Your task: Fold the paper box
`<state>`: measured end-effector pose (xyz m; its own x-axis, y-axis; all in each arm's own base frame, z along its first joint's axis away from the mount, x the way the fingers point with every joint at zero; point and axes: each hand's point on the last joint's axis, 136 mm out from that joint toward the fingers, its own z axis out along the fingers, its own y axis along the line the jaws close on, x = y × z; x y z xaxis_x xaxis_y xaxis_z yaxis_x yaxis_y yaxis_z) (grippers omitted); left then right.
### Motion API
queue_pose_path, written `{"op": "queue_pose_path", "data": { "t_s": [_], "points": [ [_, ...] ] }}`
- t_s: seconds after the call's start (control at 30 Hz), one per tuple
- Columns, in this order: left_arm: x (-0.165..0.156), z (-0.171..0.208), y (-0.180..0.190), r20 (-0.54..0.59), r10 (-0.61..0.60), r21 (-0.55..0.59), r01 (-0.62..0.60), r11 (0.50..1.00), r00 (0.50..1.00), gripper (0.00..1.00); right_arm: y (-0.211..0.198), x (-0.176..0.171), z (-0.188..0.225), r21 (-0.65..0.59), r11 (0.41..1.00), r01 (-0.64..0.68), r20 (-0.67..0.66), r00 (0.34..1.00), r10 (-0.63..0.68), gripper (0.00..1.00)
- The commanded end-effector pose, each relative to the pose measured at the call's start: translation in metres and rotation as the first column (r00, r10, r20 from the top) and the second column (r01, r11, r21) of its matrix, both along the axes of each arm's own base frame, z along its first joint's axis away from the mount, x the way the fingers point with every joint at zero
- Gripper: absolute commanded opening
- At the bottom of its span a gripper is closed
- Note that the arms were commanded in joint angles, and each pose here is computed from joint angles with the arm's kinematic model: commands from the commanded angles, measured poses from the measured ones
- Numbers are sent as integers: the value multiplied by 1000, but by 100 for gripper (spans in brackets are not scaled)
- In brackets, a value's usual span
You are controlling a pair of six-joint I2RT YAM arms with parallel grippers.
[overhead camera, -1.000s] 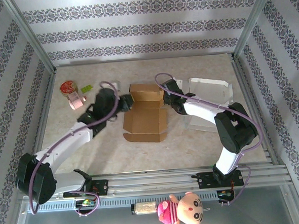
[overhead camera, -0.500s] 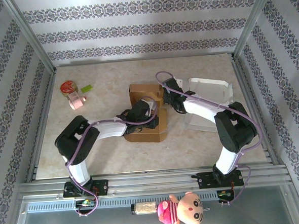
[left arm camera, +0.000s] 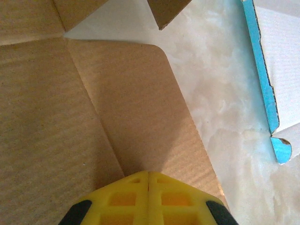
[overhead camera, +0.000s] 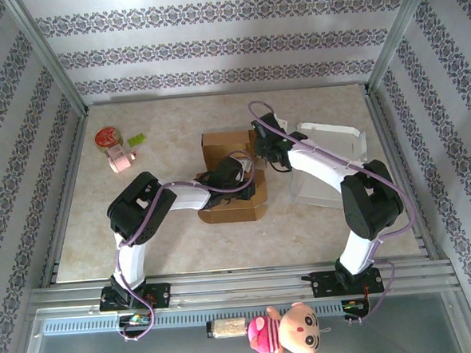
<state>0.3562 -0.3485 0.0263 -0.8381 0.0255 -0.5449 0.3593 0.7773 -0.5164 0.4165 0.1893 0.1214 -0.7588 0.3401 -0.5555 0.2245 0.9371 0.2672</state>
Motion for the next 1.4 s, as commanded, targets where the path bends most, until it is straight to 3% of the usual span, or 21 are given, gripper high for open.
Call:
{"op": "queue_pose_path", "data": {
  "t_s": [0.0, 0.27, 0.33, 0.43, 0.53, 0.63, 0.73, 0.83, 0.93, 1.13, 1.37],
  "points": [
    [6, -18, 14, -35, 56, 7, -56, 998, 998, 0, 7, -11, -6, 14, 1000, 22, -72, 997, -21, 24],
    [11, -12, 9, -30, 52, -28, -53, 998, 998, 0, 23, -27, -28, 40, 998, 42, -105, 994, -38, 19],
    [12, -9, 7, -26, 52, -41, -53, 998, 998, 0, 17, -26, -29, -21, 999, 30, -78, 996, -32, 25],
    [12, -7, 5, -29, 45, -53, -47, 998, 999, 0, -3, -19, -29, -183, 983, 16, -5, 1000, -17, 45],
    [12, -3, 5, -20, 42, -57, -43, 997, 999, 0, -19, -10, -30, -288, 957, 21, 56, 998, -5, 58],
    [12, 1, 6, -7, 35, -48, -36, 998, 999, 0, -19, 1, -37, -322, 946, -43, 63, 996, 67, 71],
    [11, 3, 6, -3, 34, -47, -34, 998, 999, 0, -2, 14, -43, -318, 934, -162, 81, 977, 197, 76],
    [10, 2, 6, -8, 30, -46, -31, 998, 1000, 0, 9, 25, -45, -305, 925, -226, 136, 951, 278, 68],
    [10, 2, 7, -8, 32, -42, -33, 999, 999, 0, 4, 33, -47, -269, 944, -193, 158, 958, 241, 41],
    [11, -3, 9, -16, 43, -26, -43, 999, 999, 0, 15, 29, -34, -155, 969, -191, 171, 961, 216, 7],
    [16, -12, 12, -29, 67, -6, -67, 998, 997, 0, 23, 1, -36, -51, 984, -172, 16, 985, 173, 3]
  ]
}}
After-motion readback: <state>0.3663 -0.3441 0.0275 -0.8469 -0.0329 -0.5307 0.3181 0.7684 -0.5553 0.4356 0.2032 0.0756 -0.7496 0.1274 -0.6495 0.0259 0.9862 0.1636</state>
